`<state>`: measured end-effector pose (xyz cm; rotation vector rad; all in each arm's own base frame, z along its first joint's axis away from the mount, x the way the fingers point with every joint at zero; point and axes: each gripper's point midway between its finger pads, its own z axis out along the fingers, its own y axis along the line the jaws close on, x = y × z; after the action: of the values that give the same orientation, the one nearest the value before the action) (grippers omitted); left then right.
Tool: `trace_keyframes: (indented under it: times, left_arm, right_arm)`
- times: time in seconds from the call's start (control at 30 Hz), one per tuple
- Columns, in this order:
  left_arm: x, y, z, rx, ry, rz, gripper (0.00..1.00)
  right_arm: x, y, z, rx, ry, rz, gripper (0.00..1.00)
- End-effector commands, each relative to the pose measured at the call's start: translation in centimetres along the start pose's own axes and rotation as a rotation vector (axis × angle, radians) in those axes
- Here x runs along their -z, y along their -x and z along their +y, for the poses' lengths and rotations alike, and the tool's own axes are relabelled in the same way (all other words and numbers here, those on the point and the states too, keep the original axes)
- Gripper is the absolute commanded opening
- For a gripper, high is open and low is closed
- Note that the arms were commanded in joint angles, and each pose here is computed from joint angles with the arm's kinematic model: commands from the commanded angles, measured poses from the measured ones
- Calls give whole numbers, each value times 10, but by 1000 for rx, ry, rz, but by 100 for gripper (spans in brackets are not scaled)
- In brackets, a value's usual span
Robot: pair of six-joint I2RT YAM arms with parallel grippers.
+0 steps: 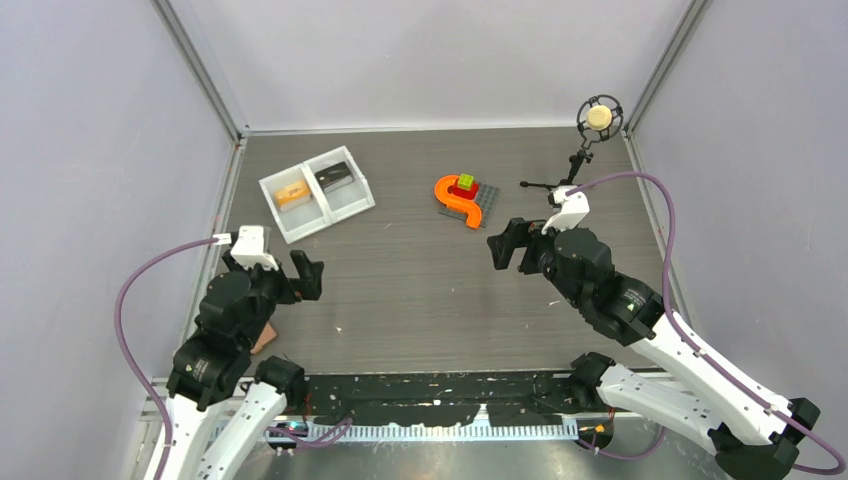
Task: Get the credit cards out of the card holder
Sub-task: Move the card holder to the center of the board.
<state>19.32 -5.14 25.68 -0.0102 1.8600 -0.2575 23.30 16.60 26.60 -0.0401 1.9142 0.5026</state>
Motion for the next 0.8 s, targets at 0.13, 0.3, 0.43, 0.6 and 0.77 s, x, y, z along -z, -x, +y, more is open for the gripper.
trace_keyframes:
  times: [0.13,0.3,0.43,0.6,0.77]
  left_arm:
    - [0,11,2,10,24,-25,100]
    - [-2,10,5,8,40,-18,100]
    - [-2,12,18,22,121,-23,100]
    - [7,15,64,139,422,-63,87]
    - [15,3,92,219,643,-10,80]
  right_arm:
    - [5,21,5,-36,5,-55,95]
    - [3,19,5,-25,5,-50,95]
    - [2,19,8,-26,15,-53,95]
    - [0,26,5,-29,16,-120,96]
    - [6,42,4,11,31,-196,95]
